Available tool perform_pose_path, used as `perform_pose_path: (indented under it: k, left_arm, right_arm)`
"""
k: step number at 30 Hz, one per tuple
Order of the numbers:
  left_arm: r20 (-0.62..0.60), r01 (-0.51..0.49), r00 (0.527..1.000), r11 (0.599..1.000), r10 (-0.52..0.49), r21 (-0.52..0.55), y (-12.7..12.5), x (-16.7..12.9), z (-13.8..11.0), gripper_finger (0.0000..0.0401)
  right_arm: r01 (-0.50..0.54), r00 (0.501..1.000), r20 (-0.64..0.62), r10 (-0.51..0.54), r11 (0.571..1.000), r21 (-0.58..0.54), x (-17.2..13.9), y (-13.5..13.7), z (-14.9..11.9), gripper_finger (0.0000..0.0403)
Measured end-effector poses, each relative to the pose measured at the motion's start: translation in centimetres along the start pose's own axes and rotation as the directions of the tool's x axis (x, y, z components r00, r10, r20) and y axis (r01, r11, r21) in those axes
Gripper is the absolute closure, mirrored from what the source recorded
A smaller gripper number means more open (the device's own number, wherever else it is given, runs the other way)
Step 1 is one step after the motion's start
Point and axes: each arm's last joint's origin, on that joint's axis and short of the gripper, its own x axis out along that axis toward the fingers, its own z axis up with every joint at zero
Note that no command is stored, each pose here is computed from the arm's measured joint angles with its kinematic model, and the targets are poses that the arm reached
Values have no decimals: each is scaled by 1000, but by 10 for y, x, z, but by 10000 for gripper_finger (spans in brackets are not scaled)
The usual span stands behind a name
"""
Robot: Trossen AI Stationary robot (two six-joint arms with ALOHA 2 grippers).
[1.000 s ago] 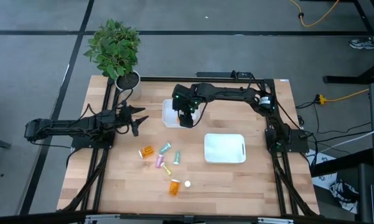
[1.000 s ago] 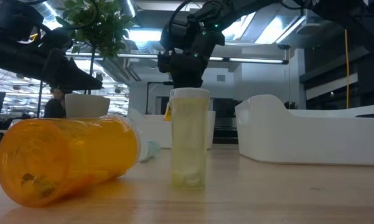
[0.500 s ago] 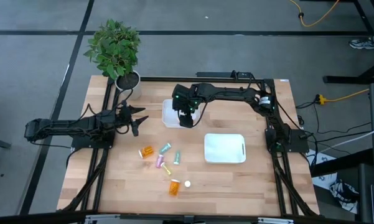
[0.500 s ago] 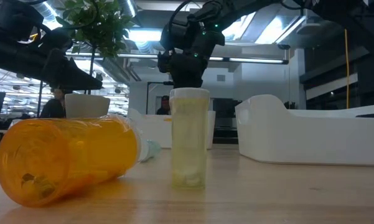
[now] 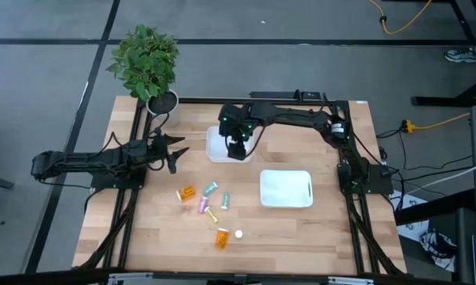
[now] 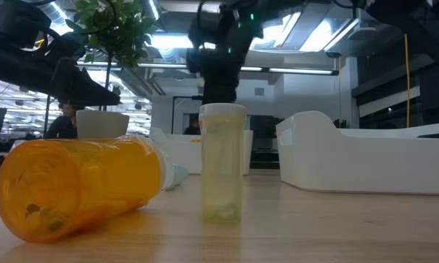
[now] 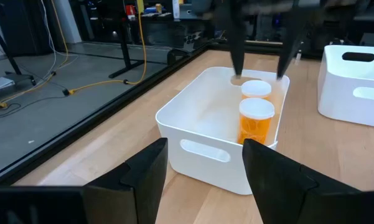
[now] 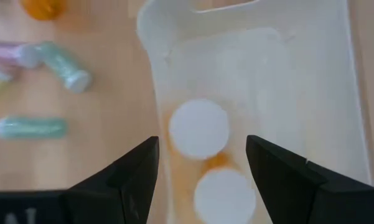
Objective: Pick and place medicine bottles into bin by pill shape (circle, oval)
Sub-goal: Put the large orange pill bottle into the top white bin
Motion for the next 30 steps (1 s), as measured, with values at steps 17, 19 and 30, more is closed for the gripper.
perform_pose_path:
  k: [17, 19, 30]
  left_arm:
    - [0, 0, 1000, 1000, 0, 0, 0, 0, 0, 199]
    - [0, 0, 1000, 1000, 0, -4, 0, 0, 0, 199]
    - [-3, 67, 998, 996, -67, -58, -2, 0, 0, 199]
  right_arm:
    - [-124, 988, -118, 101, 969, -215, -57, 146, -7, 160]
    - [-139, 980, -175, 98, 960, -242, -48, 161, -16, 160]
    - [-136, 855, -519, -10, 961, -242, -12, 213, -78, 160]
